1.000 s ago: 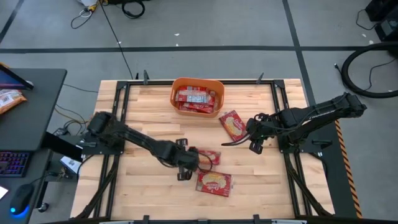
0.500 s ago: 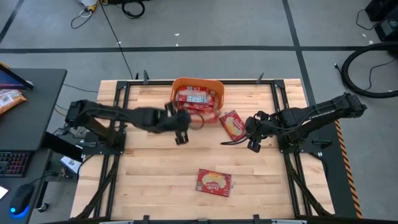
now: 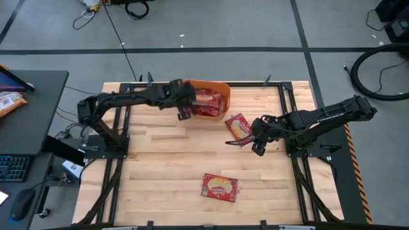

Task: Sort popcorn bags into baskets
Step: Put the popcorn bag into the orange bin

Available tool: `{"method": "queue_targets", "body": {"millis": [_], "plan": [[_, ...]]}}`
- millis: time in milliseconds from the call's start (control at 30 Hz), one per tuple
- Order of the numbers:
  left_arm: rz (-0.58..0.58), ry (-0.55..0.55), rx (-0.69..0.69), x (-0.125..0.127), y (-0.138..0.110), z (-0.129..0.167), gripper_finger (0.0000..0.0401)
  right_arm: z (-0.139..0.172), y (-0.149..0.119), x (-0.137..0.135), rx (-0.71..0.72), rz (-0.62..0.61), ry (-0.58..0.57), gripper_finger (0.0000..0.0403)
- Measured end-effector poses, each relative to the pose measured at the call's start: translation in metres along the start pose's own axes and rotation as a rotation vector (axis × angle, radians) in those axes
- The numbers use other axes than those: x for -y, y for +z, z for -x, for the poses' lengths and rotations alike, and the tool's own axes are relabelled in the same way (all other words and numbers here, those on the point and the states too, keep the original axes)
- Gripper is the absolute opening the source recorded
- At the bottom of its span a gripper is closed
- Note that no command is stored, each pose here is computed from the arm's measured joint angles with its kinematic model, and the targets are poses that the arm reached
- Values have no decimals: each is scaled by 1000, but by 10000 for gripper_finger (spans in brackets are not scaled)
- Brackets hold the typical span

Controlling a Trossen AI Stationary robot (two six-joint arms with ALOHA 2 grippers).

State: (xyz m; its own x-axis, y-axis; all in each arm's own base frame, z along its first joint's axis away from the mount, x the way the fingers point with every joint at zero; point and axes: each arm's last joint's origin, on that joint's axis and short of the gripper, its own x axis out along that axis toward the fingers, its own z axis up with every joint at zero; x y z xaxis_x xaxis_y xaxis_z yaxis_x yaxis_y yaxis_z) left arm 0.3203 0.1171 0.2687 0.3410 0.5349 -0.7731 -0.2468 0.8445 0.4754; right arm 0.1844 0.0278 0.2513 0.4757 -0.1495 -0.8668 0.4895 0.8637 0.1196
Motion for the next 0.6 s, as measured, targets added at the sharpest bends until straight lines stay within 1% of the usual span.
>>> {"method": "queue_targets", "body": {"millis": [100,200,400,500,600], "plan": [[-41,10,-35,-8,-2,-18,4,0,1,-1,9,-20,11,137],[-52,7,-68,-12,-5,-33,6,0,2,-1,15,-35,17,137],[-51,4,-77,-10,-5,-47,11,0,2,-2,17,-37,18,137],[-62,17,-57,-6,-1,-47,28,0,2,-2,18,-37,19,137],[-67,38,-30,-2,4,-45,60,0,2,-2,18,-34,19,137]]}}
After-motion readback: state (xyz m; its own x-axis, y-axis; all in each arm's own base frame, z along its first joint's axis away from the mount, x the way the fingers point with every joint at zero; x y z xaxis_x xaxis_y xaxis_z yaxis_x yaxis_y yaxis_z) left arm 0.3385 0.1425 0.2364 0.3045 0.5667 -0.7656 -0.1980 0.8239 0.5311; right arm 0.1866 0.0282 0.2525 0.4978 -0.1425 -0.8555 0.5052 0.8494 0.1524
